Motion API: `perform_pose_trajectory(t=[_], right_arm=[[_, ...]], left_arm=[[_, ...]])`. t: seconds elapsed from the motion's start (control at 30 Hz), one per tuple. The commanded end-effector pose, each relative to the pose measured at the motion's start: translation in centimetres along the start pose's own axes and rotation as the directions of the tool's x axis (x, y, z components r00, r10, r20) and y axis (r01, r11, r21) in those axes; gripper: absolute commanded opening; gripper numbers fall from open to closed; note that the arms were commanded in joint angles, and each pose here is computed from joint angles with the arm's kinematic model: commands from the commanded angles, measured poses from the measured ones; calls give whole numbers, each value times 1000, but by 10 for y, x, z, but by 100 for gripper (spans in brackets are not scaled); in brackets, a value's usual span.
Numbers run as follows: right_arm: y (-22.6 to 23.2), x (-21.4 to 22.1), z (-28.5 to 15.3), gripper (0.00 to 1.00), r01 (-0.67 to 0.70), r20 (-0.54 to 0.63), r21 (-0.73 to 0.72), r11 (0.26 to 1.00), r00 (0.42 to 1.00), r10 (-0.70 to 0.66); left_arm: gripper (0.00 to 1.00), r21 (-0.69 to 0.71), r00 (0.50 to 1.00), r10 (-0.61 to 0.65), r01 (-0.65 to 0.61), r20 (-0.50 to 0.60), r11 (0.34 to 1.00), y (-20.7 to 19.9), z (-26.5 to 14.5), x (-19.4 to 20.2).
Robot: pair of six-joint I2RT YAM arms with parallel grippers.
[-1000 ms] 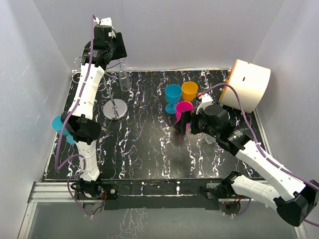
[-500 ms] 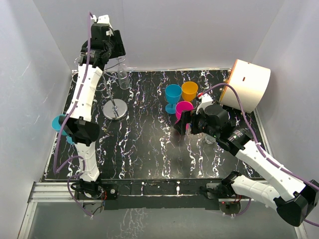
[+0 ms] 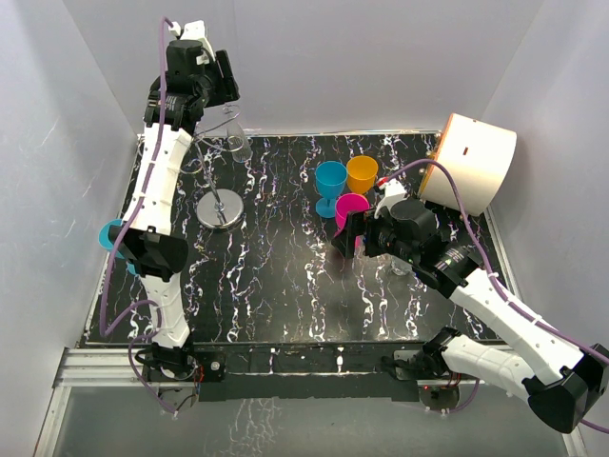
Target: Take the wine glass off the wine glass rack
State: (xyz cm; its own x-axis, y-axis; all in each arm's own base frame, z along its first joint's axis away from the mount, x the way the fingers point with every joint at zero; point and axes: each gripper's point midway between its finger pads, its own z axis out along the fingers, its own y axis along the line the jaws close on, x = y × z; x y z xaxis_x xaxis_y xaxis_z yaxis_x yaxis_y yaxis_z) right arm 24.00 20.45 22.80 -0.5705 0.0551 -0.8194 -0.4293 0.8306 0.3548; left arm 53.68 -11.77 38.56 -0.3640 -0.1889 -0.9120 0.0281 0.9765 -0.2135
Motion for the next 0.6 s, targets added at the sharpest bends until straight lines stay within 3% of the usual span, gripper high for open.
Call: perform_pose_trajectory(t=[0.0, 0.57], right_arm=[[9, -24, -7, 98, -2, 88, -32, 1000, 996, 5], [14, -29, -8, 98, -3, 94, -47, 999, 996, 8]], left_arm=[[50, 69, 998, -2, -2, 55, 998, -12, -16, -21], [47, 130, 999, 11, -18, 50, 991, -22, -14, -17]])
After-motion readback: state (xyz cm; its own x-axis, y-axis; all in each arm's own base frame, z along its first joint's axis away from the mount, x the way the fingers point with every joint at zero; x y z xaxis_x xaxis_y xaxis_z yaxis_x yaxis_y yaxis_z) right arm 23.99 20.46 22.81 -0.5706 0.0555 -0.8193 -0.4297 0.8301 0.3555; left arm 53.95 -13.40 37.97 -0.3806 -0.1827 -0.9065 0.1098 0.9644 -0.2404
